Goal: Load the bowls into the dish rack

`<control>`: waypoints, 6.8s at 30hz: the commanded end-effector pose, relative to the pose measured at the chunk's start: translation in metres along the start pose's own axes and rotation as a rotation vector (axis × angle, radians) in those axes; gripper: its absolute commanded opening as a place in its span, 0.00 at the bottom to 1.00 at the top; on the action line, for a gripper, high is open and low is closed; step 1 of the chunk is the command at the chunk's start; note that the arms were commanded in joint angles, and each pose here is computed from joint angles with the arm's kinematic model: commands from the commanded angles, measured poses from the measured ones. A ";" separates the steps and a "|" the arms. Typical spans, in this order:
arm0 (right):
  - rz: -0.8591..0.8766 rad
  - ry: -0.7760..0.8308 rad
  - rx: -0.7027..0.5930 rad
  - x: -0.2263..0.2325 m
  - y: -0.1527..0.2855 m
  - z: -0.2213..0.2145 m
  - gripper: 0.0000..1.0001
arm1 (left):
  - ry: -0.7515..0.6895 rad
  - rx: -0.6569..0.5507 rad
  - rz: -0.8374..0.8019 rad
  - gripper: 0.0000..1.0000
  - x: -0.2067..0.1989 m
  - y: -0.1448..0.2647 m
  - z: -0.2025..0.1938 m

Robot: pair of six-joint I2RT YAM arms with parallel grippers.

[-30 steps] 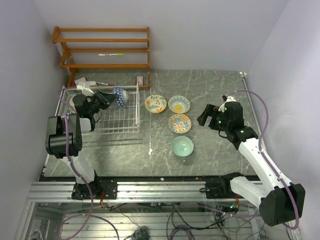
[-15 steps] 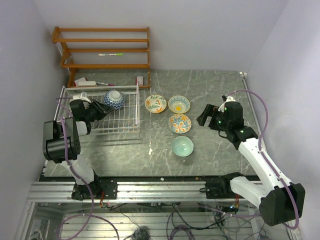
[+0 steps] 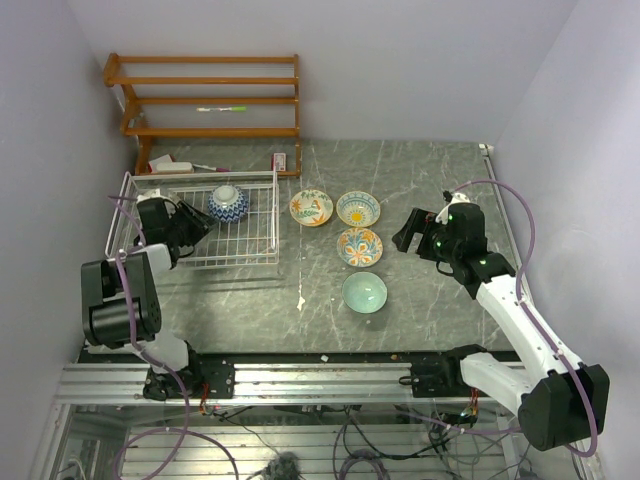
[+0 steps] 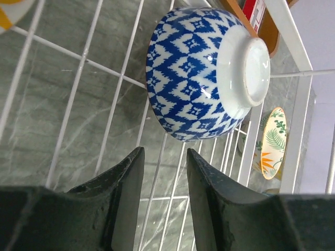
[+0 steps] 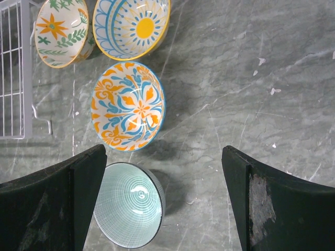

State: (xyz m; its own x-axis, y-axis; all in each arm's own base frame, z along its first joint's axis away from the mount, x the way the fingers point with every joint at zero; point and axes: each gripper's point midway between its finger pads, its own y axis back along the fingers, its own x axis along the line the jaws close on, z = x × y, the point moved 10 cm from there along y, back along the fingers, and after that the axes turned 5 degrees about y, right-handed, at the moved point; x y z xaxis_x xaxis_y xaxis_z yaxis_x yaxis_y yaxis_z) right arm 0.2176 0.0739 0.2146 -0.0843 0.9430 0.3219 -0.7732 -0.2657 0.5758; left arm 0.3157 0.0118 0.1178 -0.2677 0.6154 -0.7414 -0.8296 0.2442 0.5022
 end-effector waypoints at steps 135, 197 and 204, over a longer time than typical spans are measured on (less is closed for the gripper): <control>-0.048 -0.010 -0.088 -0.005 0.015 0.011 0.95 | -1.250 0.233 -0.064 0.38 -0.188 -0.112 -0.195; -0.011 -0.034 -0.059 -0.007 0.014 -0.002 0.92 | 0.061 -0.117 -0.627 0.07 -0.144 0.033 -0.013; -0.020 -0.032 -0.052 -0.008 0.010 -0.003 0.92 | 0.107 -0.067 -0.625 0.07 -0.127 0.007 -0.022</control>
State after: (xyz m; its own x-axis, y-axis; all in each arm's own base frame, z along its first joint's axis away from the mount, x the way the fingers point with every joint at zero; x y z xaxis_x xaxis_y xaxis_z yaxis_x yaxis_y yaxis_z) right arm 0.2048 0.0654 0.2179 -0.0534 0.9404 0.3359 -0.7974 -0.2426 0.5525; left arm 0.3267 -0.0824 0.1943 0.0973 0.3335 -0.9377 -0.8830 0.4636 0.0733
